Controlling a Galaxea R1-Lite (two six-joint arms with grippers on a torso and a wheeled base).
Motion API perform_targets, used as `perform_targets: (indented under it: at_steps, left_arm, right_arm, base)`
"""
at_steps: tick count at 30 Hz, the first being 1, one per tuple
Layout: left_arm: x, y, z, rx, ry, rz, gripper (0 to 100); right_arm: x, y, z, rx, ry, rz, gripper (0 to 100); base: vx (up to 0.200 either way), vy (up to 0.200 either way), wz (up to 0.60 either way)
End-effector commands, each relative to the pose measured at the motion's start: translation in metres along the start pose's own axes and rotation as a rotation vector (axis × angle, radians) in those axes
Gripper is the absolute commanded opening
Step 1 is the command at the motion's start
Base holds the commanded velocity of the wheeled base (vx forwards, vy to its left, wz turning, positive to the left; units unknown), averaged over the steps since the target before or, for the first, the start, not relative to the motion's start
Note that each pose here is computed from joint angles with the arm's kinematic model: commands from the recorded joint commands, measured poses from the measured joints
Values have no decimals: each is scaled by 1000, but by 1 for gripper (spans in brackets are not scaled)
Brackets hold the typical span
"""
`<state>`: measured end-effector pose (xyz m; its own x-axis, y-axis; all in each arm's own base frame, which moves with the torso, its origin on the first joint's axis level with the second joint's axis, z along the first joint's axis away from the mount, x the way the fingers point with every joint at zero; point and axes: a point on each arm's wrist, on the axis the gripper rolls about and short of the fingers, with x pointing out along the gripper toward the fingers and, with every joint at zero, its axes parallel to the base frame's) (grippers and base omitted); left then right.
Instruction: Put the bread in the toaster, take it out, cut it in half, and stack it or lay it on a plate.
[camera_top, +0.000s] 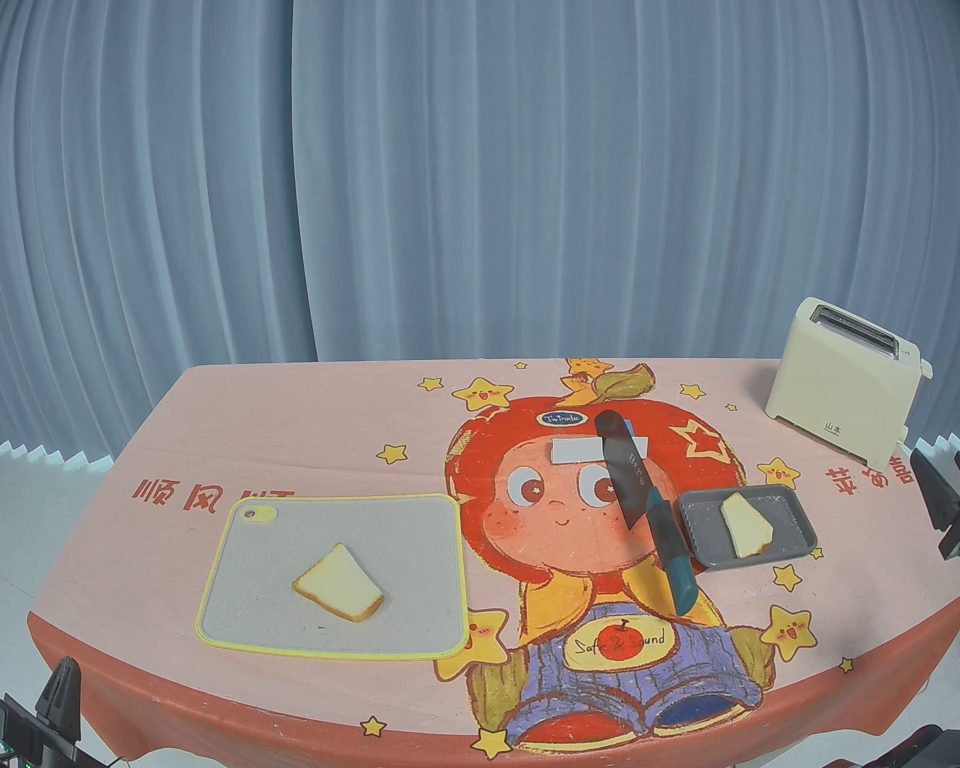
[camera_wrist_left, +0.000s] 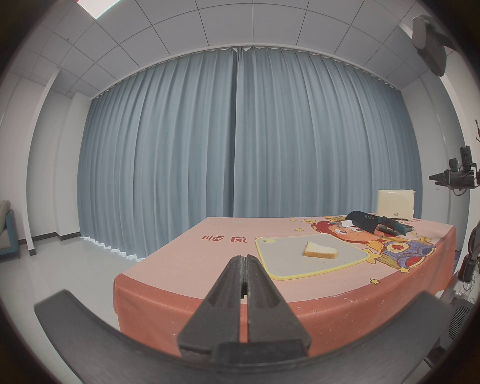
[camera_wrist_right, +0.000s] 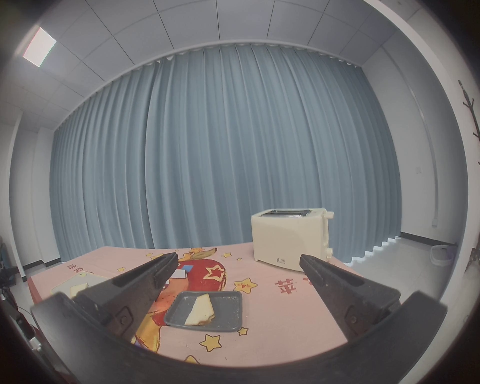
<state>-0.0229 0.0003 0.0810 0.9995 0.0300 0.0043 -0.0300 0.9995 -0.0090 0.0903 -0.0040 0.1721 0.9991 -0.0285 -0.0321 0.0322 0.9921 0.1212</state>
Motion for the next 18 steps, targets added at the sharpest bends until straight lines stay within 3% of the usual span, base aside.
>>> perform_targets:
  at_steps: [1,8,18]
  left_arm:
    - [0,0,-5,0,1,1,0]
    - [0,0,-5,0,1,1,0]
    - [0,0,-5,0,1,1,0]
  right_arm:
    - [-12,-1,7,-4,-70,5,100]
    - [-19,0,5,-13,-89,42,100]
    - [-33,3,14,-30,-179,66,100]
  base:
    - [0,0,0]
    - [0,0,0]
    - [0,0,0]
